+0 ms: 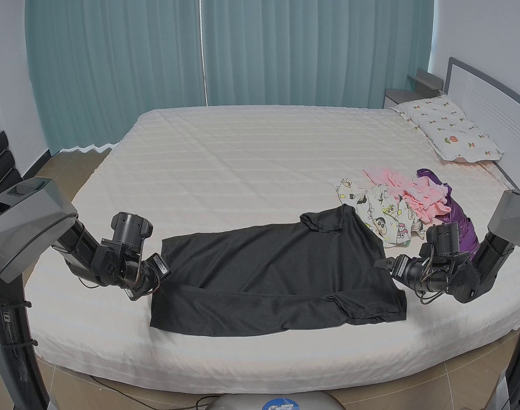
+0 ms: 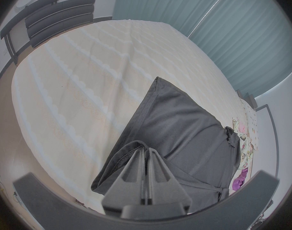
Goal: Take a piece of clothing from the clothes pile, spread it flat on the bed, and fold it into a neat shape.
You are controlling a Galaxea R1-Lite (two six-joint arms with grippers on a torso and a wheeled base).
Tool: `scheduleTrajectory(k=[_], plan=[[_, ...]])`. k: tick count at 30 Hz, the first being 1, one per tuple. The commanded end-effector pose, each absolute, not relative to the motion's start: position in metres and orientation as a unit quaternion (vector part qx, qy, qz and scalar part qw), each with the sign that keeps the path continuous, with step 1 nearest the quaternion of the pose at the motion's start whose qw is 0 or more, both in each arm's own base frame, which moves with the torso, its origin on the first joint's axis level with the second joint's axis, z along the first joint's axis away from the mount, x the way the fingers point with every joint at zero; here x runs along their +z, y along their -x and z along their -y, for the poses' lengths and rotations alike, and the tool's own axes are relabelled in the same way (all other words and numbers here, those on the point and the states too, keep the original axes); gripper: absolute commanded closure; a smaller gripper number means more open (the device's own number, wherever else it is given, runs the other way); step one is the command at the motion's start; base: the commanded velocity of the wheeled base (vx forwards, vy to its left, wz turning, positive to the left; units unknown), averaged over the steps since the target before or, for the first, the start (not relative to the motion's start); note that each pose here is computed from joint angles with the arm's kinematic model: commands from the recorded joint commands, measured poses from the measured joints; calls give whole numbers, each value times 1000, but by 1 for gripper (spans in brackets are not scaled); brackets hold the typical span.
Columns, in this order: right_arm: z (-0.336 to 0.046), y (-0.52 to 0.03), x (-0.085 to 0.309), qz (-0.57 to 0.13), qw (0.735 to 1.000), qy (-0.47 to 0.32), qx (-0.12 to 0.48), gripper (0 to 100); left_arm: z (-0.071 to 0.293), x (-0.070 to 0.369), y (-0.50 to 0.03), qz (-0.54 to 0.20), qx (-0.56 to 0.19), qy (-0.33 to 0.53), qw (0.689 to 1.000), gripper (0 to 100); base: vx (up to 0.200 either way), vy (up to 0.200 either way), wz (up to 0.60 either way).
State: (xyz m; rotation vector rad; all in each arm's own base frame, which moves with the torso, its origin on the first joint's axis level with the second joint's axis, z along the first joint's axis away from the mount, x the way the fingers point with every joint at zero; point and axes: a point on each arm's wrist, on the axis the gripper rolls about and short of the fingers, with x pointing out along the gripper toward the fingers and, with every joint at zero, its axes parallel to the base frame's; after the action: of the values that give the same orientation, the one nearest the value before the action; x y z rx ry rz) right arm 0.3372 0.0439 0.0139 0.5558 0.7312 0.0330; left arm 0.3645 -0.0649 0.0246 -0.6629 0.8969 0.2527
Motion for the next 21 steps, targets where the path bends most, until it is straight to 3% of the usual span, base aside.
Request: scheduleTrajectory(k=[1, 4, 21], plan=[[-35, -341, -7, -375, 888, -265, 17, 0, 65, 33, -363, -416, 115, 316, 845, 100, 0, 0, 0], [-35, -342, -26, -397, 875, -274, 47, 0, 64, 33, -362, -418, 117, 316, 843, 100, 0, 0, 0], [-24, -360, -54, -346, 898, -263, 60, 0, 64, 30, -362, -424, 118, 315, 841, 100, 0, 0, 0]])
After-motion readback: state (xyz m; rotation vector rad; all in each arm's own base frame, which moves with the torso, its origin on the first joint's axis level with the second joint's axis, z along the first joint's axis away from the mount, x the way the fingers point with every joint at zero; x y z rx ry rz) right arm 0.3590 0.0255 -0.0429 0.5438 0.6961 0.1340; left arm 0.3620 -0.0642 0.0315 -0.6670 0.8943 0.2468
